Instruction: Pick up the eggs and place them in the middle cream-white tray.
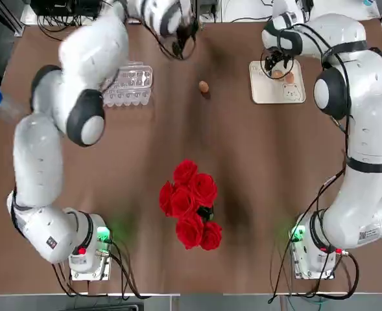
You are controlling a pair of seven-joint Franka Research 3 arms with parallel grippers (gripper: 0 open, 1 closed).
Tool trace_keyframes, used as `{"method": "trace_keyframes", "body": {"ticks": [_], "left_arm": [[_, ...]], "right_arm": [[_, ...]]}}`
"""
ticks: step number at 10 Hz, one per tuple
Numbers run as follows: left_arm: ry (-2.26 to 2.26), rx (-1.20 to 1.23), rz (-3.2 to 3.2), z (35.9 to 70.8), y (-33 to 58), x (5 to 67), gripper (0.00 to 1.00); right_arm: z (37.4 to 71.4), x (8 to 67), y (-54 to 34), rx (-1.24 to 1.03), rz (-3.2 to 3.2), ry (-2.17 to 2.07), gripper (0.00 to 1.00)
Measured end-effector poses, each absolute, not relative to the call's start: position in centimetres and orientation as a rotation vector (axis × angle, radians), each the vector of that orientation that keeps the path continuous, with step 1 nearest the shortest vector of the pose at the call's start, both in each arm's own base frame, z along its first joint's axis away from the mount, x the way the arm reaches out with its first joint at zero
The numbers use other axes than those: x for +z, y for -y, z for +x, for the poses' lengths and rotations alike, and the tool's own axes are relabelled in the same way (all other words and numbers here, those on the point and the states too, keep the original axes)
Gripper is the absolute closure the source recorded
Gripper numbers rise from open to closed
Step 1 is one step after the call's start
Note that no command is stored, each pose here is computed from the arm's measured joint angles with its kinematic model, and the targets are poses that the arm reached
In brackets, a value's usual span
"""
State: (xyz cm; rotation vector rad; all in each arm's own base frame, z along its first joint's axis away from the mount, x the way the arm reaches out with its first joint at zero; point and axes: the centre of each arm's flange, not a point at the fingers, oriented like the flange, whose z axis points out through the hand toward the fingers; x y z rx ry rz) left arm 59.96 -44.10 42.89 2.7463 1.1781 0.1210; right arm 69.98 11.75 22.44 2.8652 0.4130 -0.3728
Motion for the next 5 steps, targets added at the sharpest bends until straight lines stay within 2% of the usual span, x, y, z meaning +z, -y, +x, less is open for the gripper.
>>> {"method": "trace_keyframes", "body": {"ticks": [3,5], "left_arm": [[-1.11,0.057,2.89,61.4,33.3,50.5,0.0],[-0.923,0.01,2.982,62.6,25.6,53.8,0.0]], "right_arm": [[69.2,29.5,-18.5,-0.468,2.914,-0.433,0.0],[67.9,31.4,-25.7,-0.367,2.965,-0.305,0.0]]}}
